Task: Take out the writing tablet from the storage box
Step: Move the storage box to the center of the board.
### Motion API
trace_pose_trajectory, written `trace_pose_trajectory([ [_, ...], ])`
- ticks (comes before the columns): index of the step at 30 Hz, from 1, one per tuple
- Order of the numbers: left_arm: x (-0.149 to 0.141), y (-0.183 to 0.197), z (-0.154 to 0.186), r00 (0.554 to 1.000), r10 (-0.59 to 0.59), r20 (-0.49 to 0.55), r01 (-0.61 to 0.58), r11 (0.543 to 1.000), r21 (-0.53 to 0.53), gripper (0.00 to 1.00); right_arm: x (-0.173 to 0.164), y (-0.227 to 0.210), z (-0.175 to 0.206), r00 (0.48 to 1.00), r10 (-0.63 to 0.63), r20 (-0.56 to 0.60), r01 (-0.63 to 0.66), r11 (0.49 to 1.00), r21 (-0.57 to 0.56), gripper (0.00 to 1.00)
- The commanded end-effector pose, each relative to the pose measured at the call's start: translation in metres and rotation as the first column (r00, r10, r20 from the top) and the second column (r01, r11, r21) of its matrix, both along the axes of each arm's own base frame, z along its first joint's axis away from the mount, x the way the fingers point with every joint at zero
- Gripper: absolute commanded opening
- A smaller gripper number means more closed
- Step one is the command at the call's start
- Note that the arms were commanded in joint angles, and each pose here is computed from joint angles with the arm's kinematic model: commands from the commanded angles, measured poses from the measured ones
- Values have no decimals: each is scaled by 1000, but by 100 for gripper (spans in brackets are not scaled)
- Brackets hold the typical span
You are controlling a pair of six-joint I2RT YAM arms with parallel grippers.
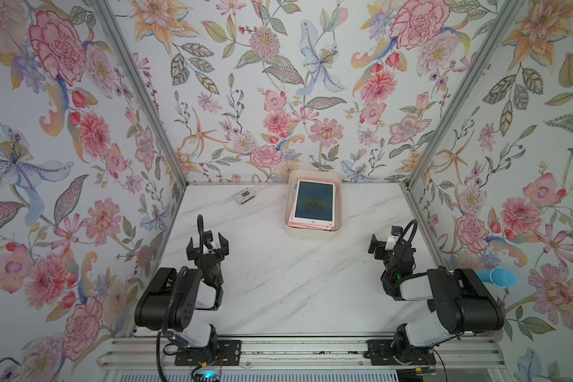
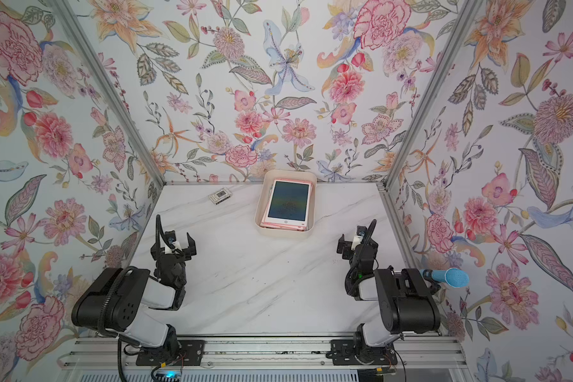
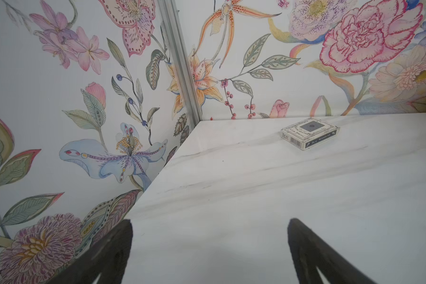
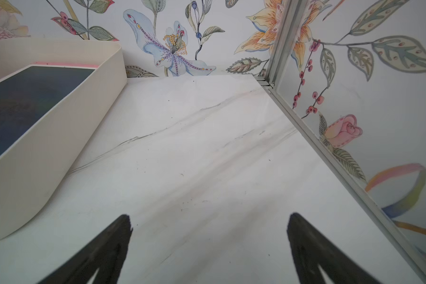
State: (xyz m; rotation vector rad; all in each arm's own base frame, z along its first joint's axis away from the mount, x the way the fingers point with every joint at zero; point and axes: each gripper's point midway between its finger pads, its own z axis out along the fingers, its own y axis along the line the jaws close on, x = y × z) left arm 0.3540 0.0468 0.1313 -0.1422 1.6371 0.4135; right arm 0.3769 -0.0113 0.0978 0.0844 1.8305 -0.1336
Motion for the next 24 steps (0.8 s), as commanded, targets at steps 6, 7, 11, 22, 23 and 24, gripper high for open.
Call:
trace_pose_trajectory([
  [6,3,5,13,999,21,49,-22,1000,8,100,6,-3,10,999,-8,38,9,1000,-17,100],
  [7,3,5,13,999,21,48,-21,1000,8,100,6,-3,10,999,-9,38,10,1000,-17,100],
  [11,4,4,12,999,18,47,-19,1000,9,100,7,-2,11,999,3,39,-2,1000,-7,100],
  [22,4,5,13,999,20,49,-20,1000,8,100,6,-3,10,999,3,36,-3,1000,-8,100],
  [23,3,4,12,999,19,47,-20,1000,9,100,6,-3,9,999,4,35,-3,1000,-8,100],
  [24,4,4,13,999,19,48,-20,1000,8,100,6,-3,10,999,2,37,-2,1000,-8,100],
])
